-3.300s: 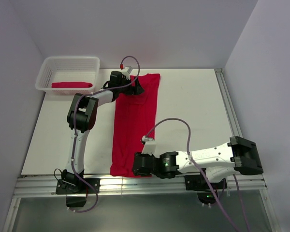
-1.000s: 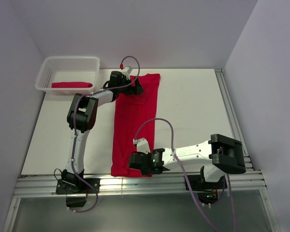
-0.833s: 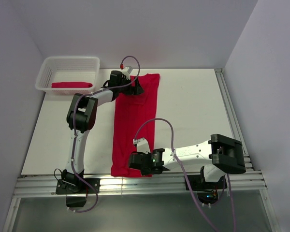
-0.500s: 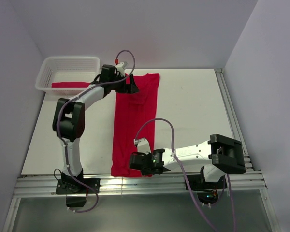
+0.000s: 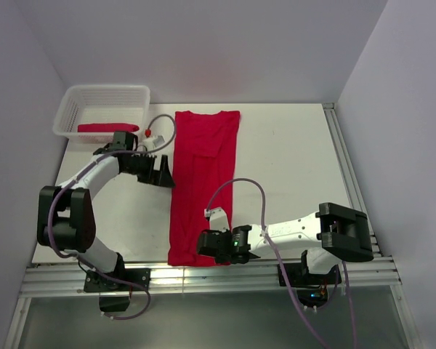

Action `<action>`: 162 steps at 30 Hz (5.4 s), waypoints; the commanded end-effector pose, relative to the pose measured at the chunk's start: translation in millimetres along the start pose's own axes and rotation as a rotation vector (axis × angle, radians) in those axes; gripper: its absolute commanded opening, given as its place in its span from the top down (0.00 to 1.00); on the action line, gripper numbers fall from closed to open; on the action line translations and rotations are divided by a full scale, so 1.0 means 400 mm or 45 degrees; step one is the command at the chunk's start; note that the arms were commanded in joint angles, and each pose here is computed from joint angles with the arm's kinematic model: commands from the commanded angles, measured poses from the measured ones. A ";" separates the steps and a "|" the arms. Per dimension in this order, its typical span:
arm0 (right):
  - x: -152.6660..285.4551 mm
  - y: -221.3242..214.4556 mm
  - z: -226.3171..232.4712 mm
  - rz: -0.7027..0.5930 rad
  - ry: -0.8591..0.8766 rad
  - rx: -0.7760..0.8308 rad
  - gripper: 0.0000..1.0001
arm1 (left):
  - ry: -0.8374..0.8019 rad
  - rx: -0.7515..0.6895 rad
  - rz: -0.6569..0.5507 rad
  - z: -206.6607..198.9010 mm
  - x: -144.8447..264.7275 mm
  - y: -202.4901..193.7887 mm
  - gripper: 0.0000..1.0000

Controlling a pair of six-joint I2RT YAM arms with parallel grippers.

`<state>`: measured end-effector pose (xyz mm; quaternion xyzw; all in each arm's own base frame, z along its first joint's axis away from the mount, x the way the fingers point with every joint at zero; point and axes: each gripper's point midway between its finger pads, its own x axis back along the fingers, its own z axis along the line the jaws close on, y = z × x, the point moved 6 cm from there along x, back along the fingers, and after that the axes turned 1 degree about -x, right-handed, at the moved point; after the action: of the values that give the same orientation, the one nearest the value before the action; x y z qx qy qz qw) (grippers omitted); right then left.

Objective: Roll the t-shirts
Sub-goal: Fold the tshirt

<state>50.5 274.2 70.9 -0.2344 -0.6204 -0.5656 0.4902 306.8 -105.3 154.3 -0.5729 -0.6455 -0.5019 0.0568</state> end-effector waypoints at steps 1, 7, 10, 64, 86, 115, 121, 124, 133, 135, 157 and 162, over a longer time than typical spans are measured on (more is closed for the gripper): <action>0.016 0.031 0.007 -0.081 0.018 -0.008 0.74 | -0.147 -0.028 0.141 -0.030 0.000 -0.083 0.01; 0.020 0.045 0.017 -0.087 0.020 -0.005 0.71 | -0.313 0.021 0.168 -0.034 -0.020 -0.106 0.02; 0.019 0.056 0.016 -0.089 0.021 -0.006 0.68 | -0.377 0.038 0.189 -0.036 -0.030 -0.118 0.05; 0.022 0.067 -0.030 -0.130 0.075 -0.131 1.00 | -0.375 0.076 0.445 -0.088 -0.230 -0.228 0.05; 0.009 0.037 -0.018 -0.035 0.146 -0.112 0.69 | -0.329 0.085 0.463 -0.074 -0.238 -0.233 0.03; 0.058 -0.014 -0.122 -0.049 0.064 -0.243 0.84 | -0.316 0.083 0.472 -0.073 -0.241 -0.237 0.02; 0.071 -0.022 -0.136 -0.048 0.076 -0.248 0.96 | -0.312 0.084 0.477 -0.071 -0.242 -0.238 0.02; 0.072 -0.025 -0.131 -0.040 0.101 -0.244 0.97 | -0.313 0.081 0.476 -0.072 -0.242 -0.238 0.02; 0.080 -0.009 -0.094 -0.039 0.095 -0.179 1.00 | -0.311 0.082 0.478 -0.072 -0.243 -0.238 0.02; 0.080 -0.018 -0.093 -0.022 0.101 -0.162 1.00 | -0.313 0.083 0.478 -0.072 -0.243 -0.238 0.02; 0.092 -0.001 -0.023 -0.011 0.159 -0.068 1.00 | -0.318 0.079 0.485 -0.075 -0.244 -0.240 0.02; 0.087 -0.039 -0.061 0.019 0.175 -0.167 1.00 | -0.316 0.075 0.488 -0.076 -0.245 -0.240 0.02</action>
<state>37.8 242.5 88.0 -0.2263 -0.5739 -0.5966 0.5134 246.2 -185.0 77.7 -0.7502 -0.5677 -0.3350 0.0515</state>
